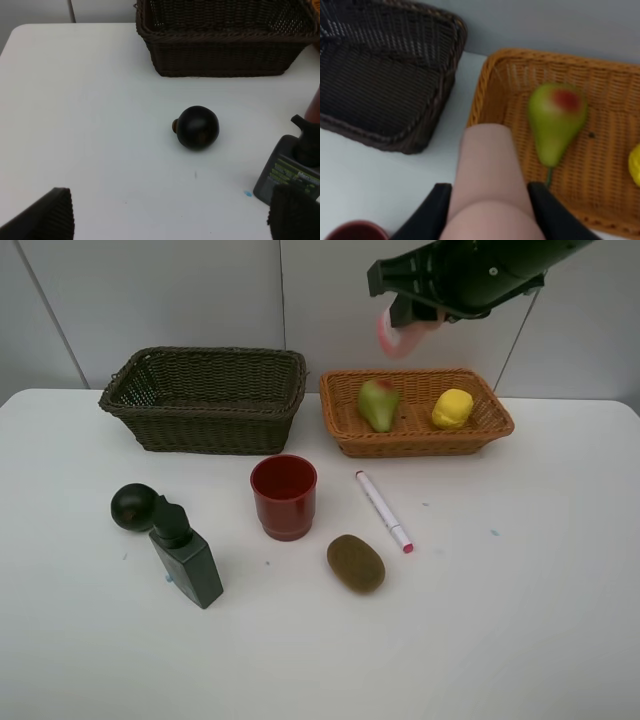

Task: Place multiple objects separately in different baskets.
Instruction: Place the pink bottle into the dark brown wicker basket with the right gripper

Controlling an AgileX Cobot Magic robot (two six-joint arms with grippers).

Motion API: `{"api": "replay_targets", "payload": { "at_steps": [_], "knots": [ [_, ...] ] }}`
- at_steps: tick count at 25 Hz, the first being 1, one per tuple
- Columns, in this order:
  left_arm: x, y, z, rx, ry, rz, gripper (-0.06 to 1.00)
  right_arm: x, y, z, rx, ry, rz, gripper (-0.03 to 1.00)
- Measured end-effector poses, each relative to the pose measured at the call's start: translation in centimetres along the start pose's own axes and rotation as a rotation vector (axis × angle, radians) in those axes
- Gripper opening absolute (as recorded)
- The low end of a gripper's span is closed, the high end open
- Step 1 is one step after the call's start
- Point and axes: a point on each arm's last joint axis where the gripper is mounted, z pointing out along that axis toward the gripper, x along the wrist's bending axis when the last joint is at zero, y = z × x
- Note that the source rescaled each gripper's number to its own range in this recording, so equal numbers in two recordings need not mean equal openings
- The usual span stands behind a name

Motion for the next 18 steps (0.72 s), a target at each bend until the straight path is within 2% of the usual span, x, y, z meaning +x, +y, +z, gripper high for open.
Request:
{"api": "replay_targets", "payload": {
  "at_steps": [8, 18],
  "knots": [
    [0.0, 0.0, 0.0, 0.000, 0.000, 0.000, 1.00, 3.2, 2.2, 4.1, -0.100, 0.077, -0.051, 0.22],
    [0.0, 0.0, 0.0, 0.000, 0.000, 0.000, 1.00, 4.8, 3.4, 9.9, -0.134, 0.104, -0.062, 0.22]
  ]
}}
